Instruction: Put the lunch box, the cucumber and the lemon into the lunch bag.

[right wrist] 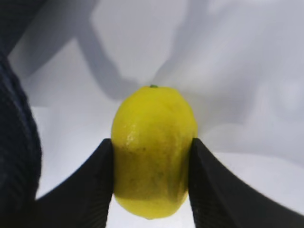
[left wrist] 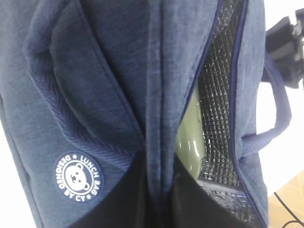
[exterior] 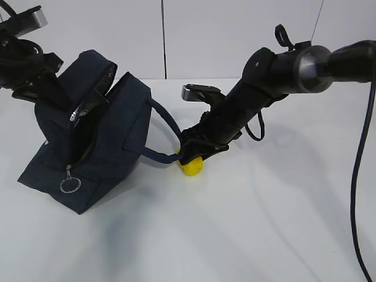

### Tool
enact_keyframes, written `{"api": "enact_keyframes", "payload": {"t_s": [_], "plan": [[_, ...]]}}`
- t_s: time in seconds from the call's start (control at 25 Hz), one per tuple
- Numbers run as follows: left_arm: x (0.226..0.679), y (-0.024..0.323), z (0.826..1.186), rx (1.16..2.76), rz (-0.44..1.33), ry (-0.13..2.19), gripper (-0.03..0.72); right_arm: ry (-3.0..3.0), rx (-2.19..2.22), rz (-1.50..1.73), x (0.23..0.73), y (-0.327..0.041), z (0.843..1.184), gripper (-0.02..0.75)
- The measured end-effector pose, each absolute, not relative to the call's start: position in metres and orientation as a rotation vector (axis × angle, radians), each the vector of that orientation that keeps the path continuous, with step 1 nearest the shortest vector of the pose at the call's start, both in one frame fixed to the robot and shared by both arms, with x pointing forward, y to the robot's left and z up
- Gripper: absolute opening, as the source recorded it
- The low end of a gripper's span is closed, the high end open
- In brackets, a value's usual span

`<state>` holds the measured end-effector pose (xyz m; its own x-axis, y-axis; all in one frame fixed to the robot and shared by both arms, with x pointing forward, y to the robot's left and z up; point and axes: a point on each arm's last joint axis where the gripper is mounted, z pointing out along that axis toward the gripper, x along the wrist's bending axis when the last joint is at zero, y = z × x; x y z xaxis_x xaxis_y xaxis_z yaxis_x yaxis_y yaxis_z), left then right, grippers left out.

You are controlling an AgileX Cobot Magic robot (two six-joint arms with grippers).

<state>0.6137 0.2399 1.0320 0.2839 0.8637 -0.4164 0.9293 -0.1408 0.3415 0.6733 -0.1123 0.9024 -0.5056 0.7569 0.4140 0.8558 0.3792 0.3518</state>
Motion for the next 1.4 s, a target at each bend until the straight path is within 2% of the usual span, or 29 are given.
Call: {"api": "enact_keyframes", "payload": {"t_s": [0.32, 0.6, 0.76, 0.96, 1.2, 1.4], "plan": [[0.613, 0.239, 1.032, 2.023, -0.169, 1.598, 0.017, -2.385, -1.527, -0.838, 0.699, -0.151, 0.940, 0.337], [0.614, 0.234, 1.035, 1.980, -0.209, 1.557, 0.017, -2.326, -1.492, -0.995, 0.700, -0.172, 0.993, 0.336], [0.613, 0.230, 1.036, 1.972, -0.224, 1.537, 0.017, -2.249, -1.360, -1.118, 0.692, -0.165, 1.015, 0.335], [0.610, 0.208, 1.037, 2.016, -0.235, 1.477, 0.017, -2.158, -1.263, -1.236, 0.690, -0.157, 1.024, 0.335], [0.606, 0.188, 1.037, 2.034, -0.242, 1.427, 0.017, -2.137, -1.230, -1.268, 0.689, -0.150, 1.027, 0.335], [0.606, 0.187, 1.038, 2.015, -0.249, 1.428, 0.017, -2.157, -1.143, -1.225, 0.676, -0.122, 1.019, 0.335]]}}
